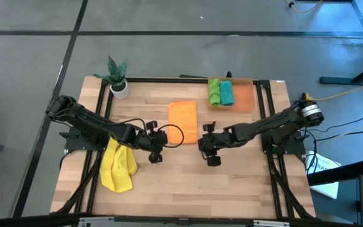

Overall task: Roll microfiber towels into tight, uniform cylinder then place into a basket
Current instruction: Fold the orange towel

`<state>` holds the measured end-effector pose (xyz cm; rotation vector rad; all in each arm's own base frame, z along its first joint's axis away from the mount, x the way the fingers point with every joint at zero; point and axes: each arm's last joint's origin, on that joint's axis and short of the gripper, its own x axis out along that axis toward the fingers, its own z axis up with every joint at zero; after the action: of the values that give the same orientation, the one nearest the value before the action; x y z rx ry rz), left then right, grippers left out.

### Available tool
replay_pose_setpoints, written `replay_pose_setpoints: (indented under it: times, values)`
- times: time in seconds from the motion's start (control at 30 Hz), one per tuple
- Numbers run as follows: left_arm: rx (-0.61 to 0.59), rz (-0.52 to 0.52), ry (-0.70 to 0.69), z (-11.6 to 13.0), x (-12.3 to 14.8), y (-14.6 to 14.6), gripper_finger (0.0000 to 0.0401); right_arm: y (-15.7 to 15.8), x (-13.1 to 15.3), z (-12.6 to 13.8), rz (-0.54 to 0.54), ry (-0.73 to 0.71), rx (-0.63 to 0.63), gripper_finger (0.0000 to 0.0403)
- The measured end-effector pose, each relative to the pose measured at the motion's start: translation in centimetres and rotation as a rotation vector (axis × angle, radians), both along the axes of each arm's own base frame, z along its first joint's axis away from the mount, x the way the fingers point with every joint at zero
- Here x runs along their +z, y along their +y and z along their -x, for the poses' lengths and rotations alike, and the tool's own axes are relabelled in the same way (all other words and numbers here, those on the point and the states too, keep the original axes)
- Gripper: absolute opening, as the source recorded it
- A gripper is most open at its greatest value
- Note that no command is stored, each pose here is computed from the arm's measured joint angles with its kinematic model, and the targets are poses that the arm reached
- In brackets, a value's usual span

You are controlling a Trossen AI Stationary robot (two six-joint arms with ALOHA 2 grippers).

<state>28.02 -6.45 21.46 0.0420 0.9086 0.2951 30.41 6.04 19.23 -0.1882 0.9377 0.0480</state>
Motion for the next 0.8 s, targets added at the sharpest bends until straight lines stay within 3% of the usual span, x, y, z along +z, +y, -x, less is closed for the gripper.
replay_pose_setpoints:
  times: [0.2, 0.27, 0.8]
  values:
    - [-0.016, 0.007, -0.039, -0.2, -1.1, 0.0, 0.0085, -1.1, -4.2, -2.0, 0.136, 0.074, 0.104, 0.0146]
    - [-0.011, 0.007, -0.033, -0.1, -1.3, 0.2, 0.0085, -1.6, -5.2, -2.7, 0.168, 0.069, 0.082, 0.0146]
    - [-0.013, 0.030, -0.062, -0.4, -1.1, 0.2, 0.0085, -4.0, -7.8, -3.6, 0.176, 0.112, 0.007, 0.0146]
